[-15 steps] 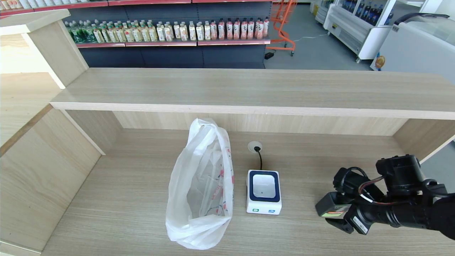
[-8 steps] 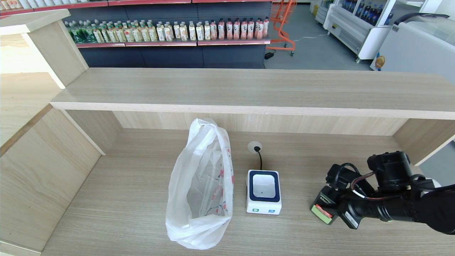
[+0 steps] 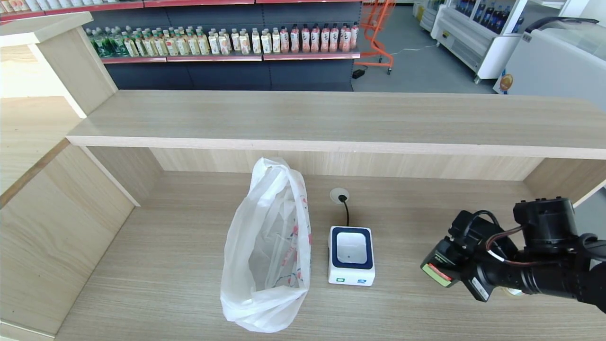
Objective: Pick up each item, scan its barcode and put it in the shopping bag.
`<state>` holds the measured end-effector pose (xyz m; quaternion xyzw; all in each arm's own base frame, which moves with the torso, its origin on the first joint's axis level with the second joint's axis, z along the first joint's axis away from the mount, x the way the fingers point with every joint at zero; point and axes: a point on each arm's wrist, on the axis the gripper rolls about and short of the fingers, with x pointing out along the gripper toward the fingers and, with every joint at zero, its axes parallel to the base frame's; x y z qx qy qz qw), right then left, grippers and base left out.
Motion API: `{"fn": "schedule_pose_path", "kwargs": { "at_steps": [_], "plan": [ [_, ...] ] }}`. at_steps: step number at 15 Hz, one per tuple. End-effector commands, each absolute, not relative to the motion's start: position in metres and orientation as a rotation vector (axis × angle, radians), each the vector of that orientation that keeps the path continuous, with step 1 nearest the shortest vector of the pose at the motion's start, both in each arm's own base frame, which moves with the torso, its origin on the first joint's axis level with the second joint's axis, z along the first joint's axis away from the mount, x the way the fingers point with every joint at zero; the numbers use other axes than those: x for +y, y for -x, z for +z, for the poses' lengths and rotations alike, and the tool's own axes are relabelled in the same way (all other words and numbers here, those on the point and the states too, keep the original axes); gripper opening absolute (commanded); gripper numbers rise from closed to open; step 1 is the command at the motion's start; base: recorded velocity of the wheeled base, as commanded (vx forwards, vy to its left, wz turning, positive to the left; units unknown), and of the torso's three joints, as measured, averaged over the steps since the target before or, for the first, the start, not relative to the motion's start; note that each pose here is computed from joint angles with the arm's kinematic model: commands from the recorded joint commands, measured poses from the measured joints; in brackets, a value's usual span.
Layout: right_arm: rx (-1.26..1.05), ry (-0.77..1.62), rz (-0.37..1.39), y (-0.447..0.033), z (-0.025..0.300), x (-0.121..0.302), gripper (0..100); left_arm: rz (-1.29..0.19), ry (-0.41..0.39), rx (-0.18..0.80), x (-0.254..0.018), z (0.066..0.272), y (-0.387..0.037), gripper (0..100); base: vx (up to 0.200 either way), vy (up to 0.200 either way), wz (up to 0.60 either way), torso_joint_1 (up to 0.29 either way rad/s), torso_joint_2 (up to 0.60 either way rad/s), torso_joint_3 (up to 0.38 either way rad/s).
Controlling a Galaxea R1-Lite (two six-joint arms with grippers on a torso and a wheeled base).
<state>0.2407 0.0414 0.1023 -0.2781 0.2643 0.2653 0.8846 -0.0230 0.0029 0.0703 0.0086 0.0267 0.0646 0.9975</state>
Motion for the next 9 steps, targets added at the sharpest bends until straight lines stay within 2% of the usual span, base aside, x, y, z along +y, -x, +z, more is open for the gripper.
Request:
{"fn": "schedule_pose_path", "kwargs": {
  "at_steps": [1, 3, 4, 5, 6, 7, 9],
  "plan": [
    [0.398, 0.495, 0.475, -0.201, 0.142, 0.032, 0, 0.13, -0.017, 0.053, 0.003, 0.07, 0.023, 100, 0.0, 0.0, 0.0, 0.0, 0.0, 0.0],
    [0.328, 0.518, 0.466, -0.18, 0.154, 0.03, 0, 0.13, -0.017, 0.053, 0.003, 0.07, 0.023, 100, 0.0, 0.0, 0.0, 0.0, 0.0, 0.0],
    [0.225, 0.674, 0.459, -0.171, 0.167, 0.026, 0, 0.13, -0.017, 0.053, 0.003, 0.07, 0.023, 100, 0.0, 0.0, 0.0, 0.0, 0.0, 0.0],
    [0.225, 0.674, 0.459, -0.171, 0.167, 0.026, 0, 0.13, -0.017, 0.053, 0.003, 0.07, 0.023, 100, 0.0, 0.0, 0.0, 0.0, 0.0, 0.0],
    [0.134, 0.947, 0.418, -0.163, 0.177, 0.014, 0, 0.13, -0.017, 0.053, 0.003, 0.07, 0.023, 100, 0.0, 0.0, 0.0, 0.0, 0.0, 0.0],
    [0.072, 1.079, 0.47, -0.162, 0.177, 0.012, 0, 0.13, -0.017, 0.053, 0.003, 0.07, 0.023, 100, 0.0, 0.0, 0.0, 0.0, 0.0, 0.0],
    [-0.19, 1.4, 0.677, -0.163, 0.176, 0.017, 0, 0.13, -0.017, 0.053, 0.003, 0.07, 0.023, 100, 0.0, 0.0, 0.0, 0.0, 0.0, 0.0]
  ]
}}
